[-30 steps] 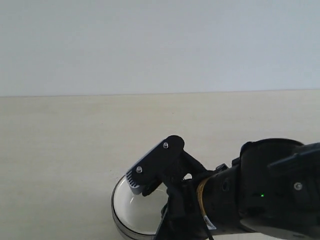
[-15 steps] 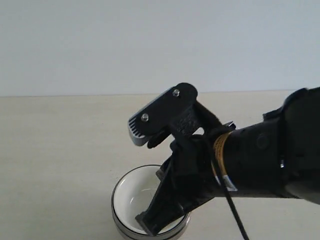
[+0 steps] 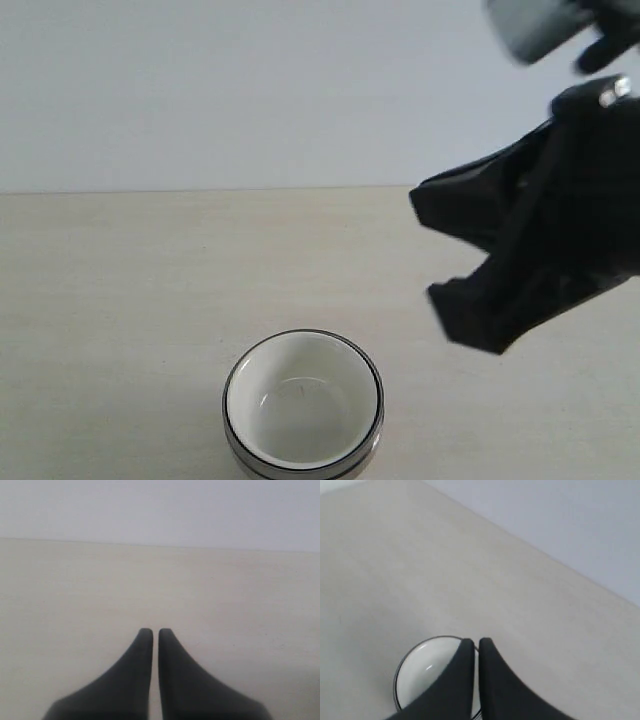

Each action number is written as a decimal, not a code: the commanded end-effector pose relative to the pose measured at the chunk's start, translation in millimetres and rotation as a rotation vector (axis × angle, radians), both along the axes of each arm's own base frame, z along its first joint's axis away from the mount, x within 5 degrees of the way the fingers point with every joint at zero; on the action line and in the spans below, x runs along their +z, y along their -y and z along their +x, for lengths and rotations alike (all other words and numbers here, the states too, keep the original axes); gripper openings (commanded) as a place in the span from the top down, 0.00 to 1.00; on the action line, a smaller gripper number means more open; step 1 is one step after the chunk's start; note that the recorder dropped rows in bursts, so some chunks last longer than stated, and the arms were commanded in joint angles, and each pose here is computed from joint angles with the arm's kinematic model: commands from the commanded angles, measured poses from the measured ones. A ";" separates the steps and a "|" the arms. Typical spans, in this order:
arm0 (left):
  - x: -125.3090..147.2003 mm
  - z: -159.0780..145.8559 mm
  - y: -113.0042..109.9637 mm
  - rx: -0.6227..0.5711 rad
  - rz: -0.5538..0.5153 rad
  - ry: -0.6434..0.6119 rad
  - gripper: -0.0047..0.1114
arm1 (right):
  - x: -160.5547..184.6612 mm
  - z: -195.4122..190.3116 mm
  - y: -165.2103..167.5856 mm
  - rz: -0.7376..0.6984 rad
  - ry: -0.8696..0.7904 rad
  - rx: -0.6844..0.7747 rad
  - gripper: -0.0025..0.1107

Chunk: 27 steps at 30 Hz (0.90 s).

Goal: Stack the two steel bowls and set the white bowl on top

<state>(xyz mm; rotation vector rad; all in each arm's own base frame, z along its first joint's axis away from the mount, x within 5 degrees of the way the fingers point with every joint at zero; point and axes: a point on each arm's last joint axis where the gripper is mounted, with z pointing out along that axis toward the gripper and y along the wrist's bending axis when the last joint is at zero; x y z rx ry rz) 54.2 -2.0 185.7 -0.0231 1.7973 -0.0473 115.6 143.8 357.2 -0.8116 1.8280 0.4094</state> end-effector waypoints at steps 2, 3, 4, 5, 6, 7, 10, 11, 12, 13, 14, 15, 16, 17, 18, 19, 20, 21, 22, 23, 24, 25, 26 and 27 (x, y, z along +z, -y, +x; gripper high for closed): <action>-0.2 0.0 0.2 -0.003 -0.005 0.007 0.93 | 27.1 -20.6 39.3 0.119 0.088 -0.025 0.98; -0.2 0.0 0.2 -0.003 -0.005 0.007 0.93 | 29.6 -23.7 45.0 0.132 0.095 -0.030 0.98; -0.2 0.0 0.2 -0.003 -0.005 0.007 0.93 | 32.4 -27.4 51.8 0.149 0.104 -0.036 0.98; -0.2 0.0 0.2 -0.003 -0.005 0.007 0.93 | 35.0 -31.0 58.4 0.163 0.117 -0.039 0.98; -0.2 0.0 0.2 -0.003 -0.005 0.007 0.93 | 36.8 -33.8 63.6 0.174 0.125 -0.043 0.98; -0.2 0.0 0.2 -0.003 -0.005 0.007 0.93 | 38.7 -37.2 70.0 0.188 0.132 -0.049 0.98; -0.2 0.0 0.2 -0.003 -0.005 0.007 0.93 | 43.3 -46.9 87.8 0.231 0.153 -0.064 0.98; -0.2 0.0 0.2 -0.003 -0.005 0.007 0.93 | 44.2 -49.7 93.0 0.243 0.158 -0.069 0.98; -0.2 0.0 0.2 -0.003 -0.005 0.007 0.93 | 44.9 -52.0 97.3 0.252 0.162 -0.073 0.98; -0.2 0.0 0.2 -0.003 -0.005 0.007 0.93 | 45.8 -55.2 103.1 0.268 0.168 -0.078 0.98; -0.2 0.0 0.2 -0.003 -0.005 0.007 0.93 | 46.0 -57.2 107.1 0.274 0.170 -0.083 0.98; -0.2 0.0 0.2 -0.003 -0.005 0.007 0.93 | 46.2 -59.1 110.5 0.283 0.171 -0.087 0.98; -0.2 0.0 0.2 -0.003 -0.005 0.007 0.93 | 46.3 -61.3 114.9 0.291 0.173 -0.092 0.98; -0.2 0.0 0.2 -0.003 -0.005 0.007 0.93 | 46.3 -63.9 119.7 0.301 0.174 -0.097 0.98; -0.2 0.0 0.2 -0.003 -0.005 0.007 0.93 | 46.3 -65.5 122.7 0.307 0.176 -0.100 0.98; -0.2 0.0 0.2 -0.003 -0.005 0.007 0.93 | 45.9 -67.4 126.6 0.312 0.175 -0.106 0.98; -0.2 0.0 0.2 -0.003 -0.005 0.007 0.93 | 45.5 -69.2 130.4 0.317 0.175 -0.112 0.98; -0.2 0.0 0.2 -0.003 -0.005 0.007 0.93 | 45.1 -70.5 133.1 0.319 0.175 -0.117 0.98; -0.2 0.0 0.2 -0.003 -0.005 0.007 0.93 | 45.0 -72.4 136.6 0.327 0.177 -0.120 0.98; -0.2 0.0 0.2 -0.003 -0.005 0.007 0.93 | 45.3 -74.6 140.0 0.341 0.182 -0.119 0.98; -0.2 0.0 0.2 -0.003 -0.005 0.007 0.93 | 45.6 -76.8 143.4 0.355 0.188 -0.118 0.98; -0.2 0.0 0.2 -0.003 -0.005 0.007 0.93 | 46.1 -78.8 146.5 0.371 0.194 -0.117 0.98; -0.2 0.0 0.2 -0.003 -0.005 0.007 0.93 | 46.8 -81.5 150.4 0.389 0.206 -0.114 0.98; -0.2 0.0 0.2 -0.003 -0.005 0.007 0.93 | 47.0 -84.1 154.6 0.408 0.211 -0.115 0.98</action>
